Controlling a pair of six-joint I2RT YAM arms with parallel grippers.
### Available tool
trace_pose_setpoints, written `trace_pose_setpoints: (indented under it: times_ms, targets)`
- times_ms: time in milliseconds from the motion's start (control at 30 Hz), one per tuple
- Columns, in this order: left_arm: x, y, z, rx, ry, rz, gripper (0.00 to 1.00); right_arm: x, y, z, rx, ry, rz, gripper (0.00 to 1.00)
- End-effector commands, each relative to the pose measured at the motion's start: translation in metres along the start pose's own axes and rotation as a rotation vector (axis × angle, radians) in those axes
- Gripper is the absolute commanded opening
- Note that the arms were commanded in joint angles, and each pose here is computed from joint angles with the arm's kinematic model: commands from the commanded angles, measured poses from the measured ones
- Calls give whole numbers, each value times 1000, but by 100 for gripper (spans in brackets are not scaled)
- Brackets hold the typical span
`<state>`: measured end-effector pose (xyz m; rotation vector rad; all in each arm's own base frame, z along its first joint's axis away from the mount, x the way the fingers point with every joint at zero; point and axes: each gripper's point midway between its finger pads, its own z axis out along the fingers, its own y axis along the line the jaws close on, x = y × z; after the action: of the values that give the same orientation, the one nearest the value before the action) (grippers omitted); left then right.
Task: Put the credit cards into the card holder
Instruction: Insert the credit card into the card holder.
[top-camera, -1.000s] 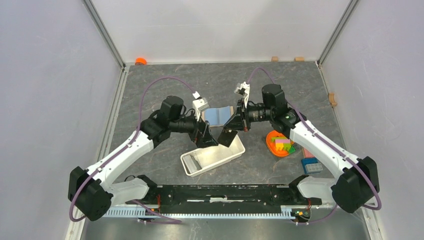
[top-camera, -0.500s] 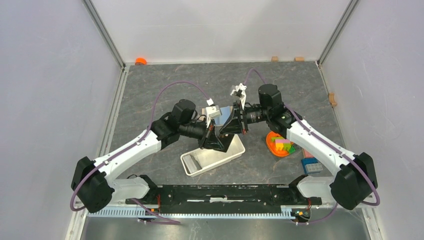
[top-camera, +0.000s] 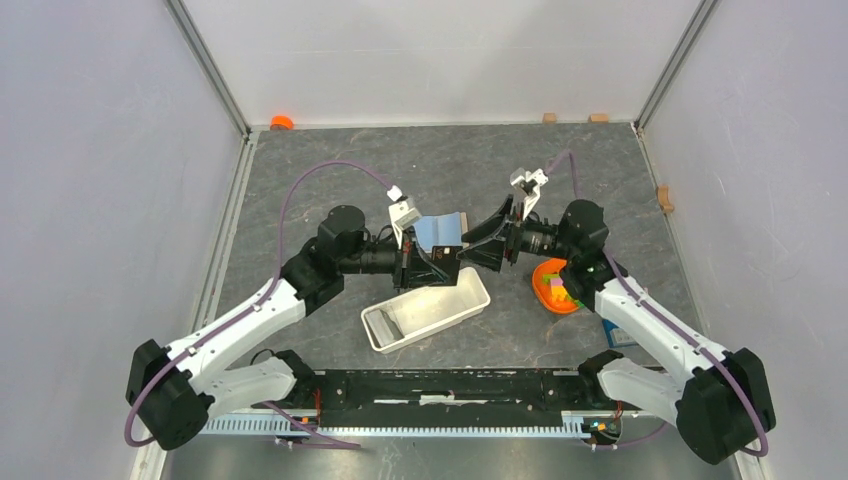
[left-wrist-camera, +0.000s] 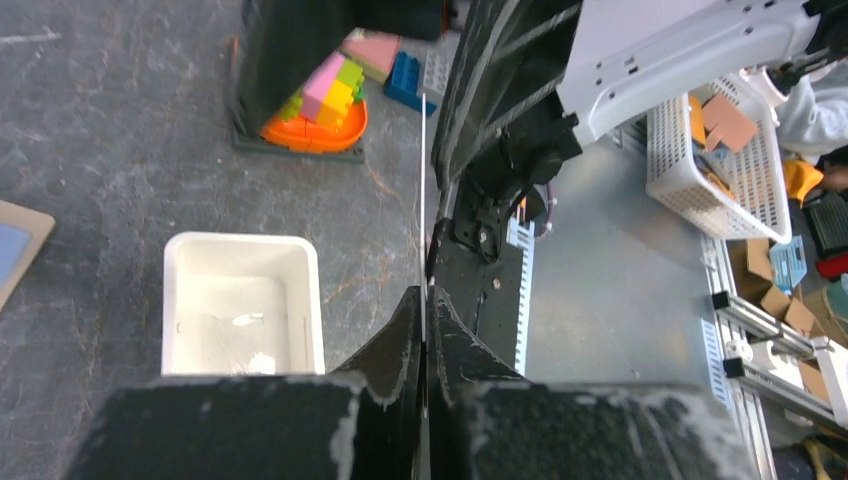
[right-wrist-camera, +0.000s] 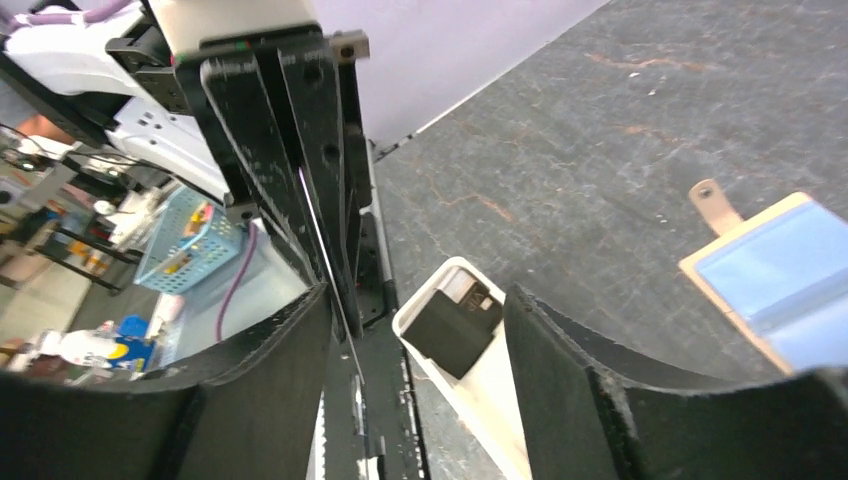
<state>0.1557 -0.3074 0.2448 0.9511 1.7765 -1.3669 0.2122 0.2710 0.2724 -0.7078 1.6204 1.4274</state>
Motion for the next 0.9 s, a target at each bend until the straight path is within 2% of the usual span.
trace_pose_setpoints:
  times_ms: [0,300,433,467,500,533,567,600,633,733,867]
  targets:
    - [-30,-10,-2,35,-121,17,2,-19,32,-4,-139,-125,-12,64]
    - [-25,-12,3,81,-100,-2,2,-13,52,7,-256,-117,8,34]
    - [-26,-7,5,67,-99,-6,2,-9,41,14,-225,-107,33,5]
    - [-25,-1,5,42,-90,-15,10,-9,27,18,-169,-101,44,0]
    - [-24,8,5,2,-81,-24,23,-4,6,23,-85,-66,84,0]
    - [-24,20,3,-61,-73,-39,45,-3,-13,25,-8,-48,83,0]
    - [-23,38,0,-141,-71,-62,62,-1,-30,26,57,-22,99,0]
    - [-24,54,-4,-211,-75,-80,74,0,-48,26,120,-11,104,0]
    - [-21,74,-11,-303,-76,-115,82,-2,-63,25,172,-8,102,0]
    - [-17,130,-33,-522,-81,-222,91,1,-104,28,272,36,146,0]
    - [-7,186,-51,-700,-46,-389,90,11,-144,39,325,76,218,0]
